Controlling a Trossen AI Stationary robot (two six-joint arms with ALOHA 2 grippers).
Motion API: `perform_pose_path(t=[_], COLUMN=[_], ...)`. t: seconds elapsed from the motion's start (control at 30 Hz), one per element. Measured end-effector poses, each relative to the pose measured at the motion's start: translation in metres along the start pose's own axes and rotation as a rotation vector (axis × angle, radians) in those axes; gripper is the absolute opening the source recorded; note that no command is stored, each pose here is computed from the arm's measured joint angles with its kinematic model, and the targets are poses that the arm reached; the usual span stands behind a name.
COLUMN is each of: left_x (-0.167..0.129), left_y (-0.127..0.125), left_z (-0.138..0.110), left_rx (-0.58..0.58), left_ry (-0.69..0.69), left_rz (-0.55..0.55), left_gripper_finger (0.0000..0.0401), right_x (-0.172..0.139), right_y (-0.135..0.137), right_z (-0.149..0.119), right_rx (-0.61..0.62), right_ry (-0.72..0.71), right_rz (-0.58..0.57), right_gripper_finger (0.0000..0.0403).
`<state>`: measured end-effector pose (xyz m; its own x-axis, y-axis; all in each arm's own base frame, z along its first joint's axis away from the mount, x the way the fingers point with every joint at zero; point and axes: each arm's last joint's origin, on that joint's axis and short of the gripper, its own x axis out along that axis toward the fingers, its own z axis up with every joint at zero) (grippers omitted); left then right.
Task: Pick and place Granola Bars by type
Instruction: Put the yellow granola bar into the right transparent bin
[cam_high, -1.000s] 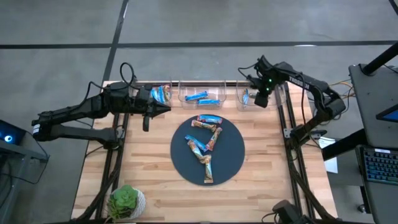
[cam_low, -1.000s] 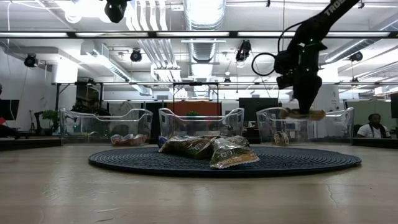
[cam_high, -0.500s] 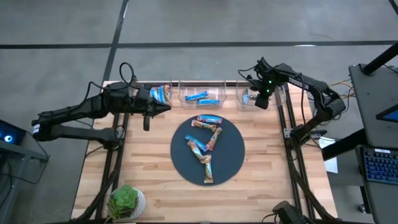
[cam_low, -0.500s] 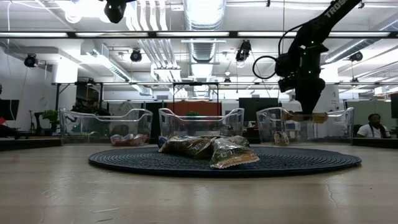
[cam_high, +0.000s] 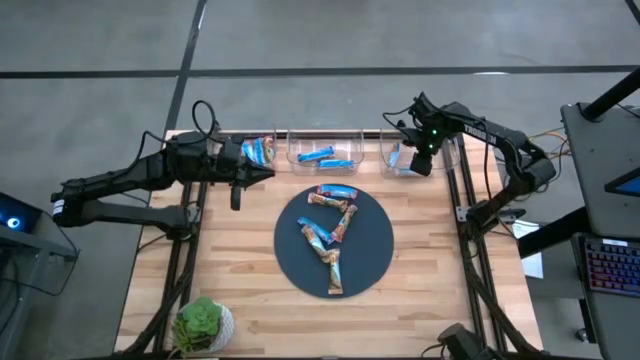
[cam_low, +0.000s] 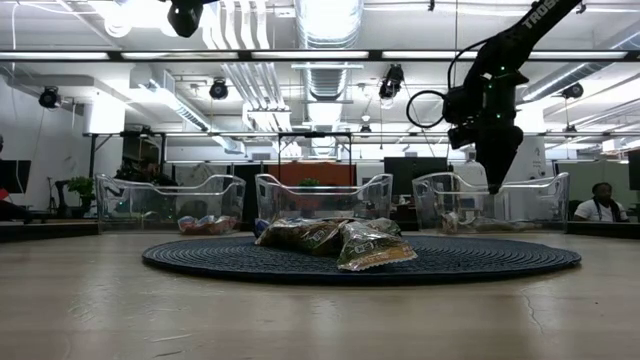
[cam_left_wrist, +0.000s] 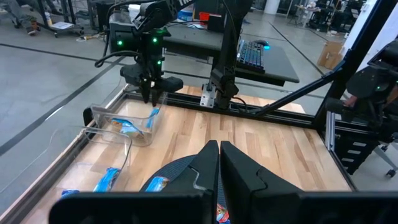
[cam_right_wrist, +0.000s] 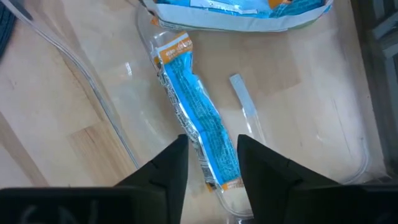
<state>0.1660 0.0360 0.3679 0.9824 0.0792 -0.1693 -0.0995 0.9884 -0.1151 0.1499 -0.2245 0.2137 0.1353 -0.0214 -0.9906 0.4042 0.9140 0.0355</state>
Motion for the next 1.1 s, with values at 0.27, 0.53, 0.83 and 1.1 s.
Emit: perform_pose_path(t=[0.27,0.53,0.83,1.1], left_x=[0.000,0.000,0.000,0.000], left_y=[0.000,0.000,0.000,0.000], left_z=[0.000,0.000,0.001,0.003], left_rx=[0.000,0.000,0.002,0.005], left_ry=[0.000,0.000,-0.013,-0.032], left_rz=[0.000,0.000,-0.002,-0.003], left_gripper_finger=[0.0000,0.0000,0.0000,0.0000], right_x=[-0.001,-0.004,-0.019,-0.059], right_y=[0.001,0.005,0.022,0.054], right_z=[-0.001,-0.002,0.013,0.034], right_rx=[-0.005,-0.004,0.004,-0.122], right_ry=[0.006,0.021,-0.070,-0.209], right_rz=[0.009,0.064,0.167,0.134], right_gripper_finger=[0.0106,0.0026,0.0009,0.0009])
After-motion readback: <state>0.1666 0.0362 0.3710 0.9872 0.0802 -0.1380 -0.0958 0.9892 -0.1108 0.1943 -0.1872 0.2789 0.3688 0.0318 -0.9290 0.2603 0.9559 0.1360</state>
